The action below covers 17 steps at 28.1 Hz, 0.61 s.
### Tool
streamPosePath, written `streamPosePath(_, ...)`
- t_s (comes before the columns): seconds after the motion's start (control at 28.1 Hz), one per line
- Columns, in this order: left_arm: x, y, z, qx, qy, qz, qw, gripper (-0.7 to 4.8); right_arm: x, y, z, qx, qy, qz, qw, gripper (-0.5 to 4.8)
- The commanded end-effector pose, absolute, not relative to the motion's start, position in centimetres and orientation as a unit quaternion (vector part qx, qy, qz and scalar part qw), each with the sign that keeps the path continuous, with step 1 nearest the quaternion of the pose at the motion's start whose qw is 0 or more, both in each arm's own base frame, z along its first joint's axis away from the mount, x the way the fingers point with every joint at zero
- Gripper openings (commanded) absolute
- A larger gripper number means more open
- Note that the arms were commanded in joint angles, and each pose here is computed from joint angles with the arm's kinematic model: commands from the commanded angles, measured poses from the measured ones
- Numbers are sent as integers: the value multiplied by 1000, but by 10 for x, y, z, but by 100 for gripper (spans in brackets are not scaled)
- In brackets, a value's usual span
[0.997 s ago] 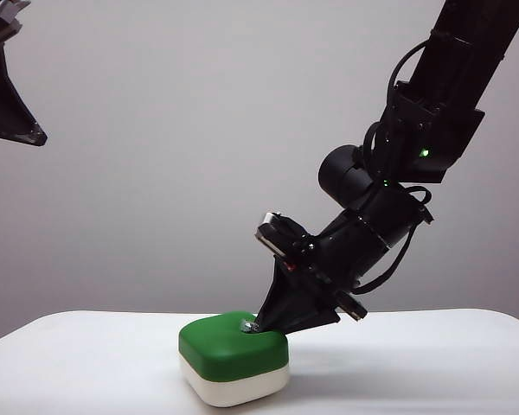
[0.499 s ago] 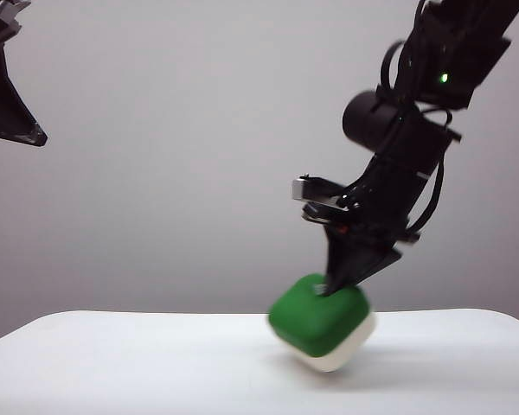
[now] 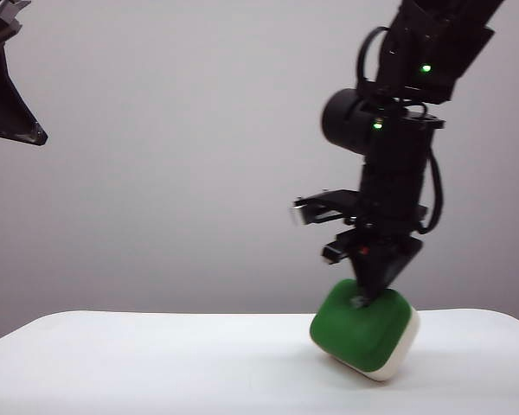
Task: Pick up the foam mahjong on the table and turn it over.
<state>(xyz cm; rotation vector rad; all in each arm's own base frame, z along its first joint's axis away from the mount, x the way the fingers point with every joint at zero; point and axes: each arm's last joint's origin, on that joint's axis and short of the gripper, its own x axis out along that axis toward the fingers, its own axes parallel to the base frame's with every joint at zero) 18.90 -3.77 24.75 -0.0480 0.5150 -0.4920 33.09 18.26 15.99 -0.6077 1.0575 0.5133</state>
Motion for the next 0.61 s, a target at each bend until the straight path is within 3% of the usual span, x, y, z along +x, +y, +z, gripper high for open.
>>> streamPosePath(0.04, 189, -38, 251, -21, 242, -245, 938, -5, 313, 214, 160, -290, 477, 291, 777, -5)
streamPosePath(0.14, 189, -38, 251, -21, 242, -245, 938, -5, 303, 232, 161, -293, 460, 309, 779, 24)
streamPosePath(0.28, 189, -38, 251, -22, 244, -246, 938, -5, 297, 245, 165, -289, 441, 321, 787, 176)
streamPosePath(0.61, 188, -39, 250, -25, 249, -256, 934, -5, 293, 247, 169, -264, 451, 357, 774, 176)
